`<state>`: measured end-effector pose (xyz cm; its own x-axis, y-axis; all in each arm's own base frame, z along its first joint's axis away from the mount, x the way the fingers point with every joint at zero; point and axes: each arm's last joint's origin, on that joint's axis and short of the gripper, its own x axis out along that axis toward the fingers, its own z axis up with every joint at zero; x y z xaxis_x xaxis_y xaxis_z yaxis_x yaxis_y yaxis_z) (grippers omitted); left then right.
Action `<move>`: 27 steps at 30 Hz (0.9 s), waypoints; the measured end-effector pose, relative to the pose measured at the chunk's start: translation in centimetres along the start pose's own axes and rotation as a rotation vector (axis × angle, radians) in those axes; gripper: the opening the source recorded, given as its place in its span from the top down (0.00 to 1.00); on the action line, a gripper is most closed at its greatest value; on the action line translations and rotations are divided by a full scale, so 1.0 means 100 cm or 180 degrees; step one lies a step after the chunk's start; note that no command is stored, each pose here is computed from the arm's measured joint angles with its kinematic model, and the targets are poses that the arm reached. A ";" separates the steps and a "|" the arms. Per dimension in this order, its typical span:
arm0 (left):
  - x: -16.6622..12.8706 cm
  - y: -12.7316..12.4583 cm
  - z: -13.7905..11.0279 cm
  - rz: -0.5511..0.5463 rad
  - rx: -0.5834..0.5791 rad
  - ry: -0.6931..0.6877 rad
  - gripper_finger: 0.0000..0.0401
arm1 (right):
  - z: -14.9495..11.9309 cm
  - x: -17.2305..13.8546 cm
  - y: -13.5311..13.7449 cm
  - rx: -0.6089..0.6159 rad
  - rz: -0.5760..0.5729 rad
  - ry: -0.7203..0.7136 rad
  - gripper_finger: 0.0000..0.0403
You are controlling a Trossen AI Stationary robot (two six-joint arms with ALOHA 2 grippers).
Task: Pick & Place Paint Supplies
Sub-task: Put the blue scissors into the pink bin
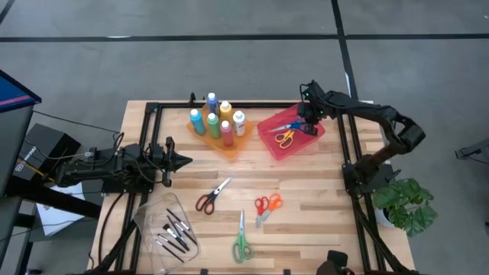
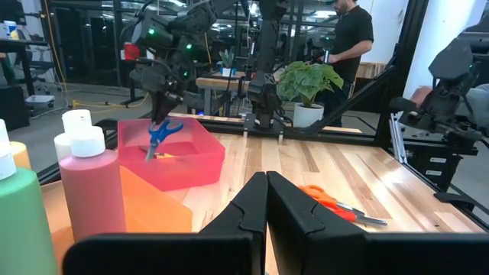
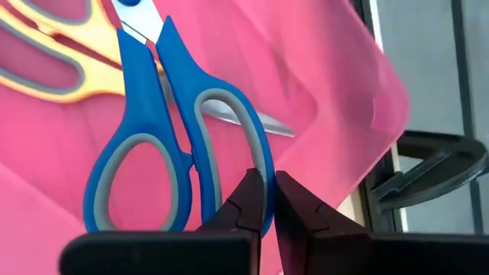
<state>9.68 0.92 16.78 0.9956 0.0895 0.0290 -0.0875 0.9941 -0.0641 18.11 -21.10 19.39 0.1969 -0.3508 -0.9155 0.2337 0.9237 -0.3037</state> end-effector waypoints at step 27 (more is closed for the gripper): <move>0.000 0.000 0.000 0.0000 0.0000 0.0000 1.00 | 0.000 0.034 0.001 0.0115 0.0099 0.0267 0.90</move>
<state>9.69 0.92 16.77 0.9956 0.0895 0.0290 -0.0875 0.9941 -0.0642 18.75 -22.24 16.24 0.1245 -0.3063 -0.9438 0.2632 0.9273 -0.2663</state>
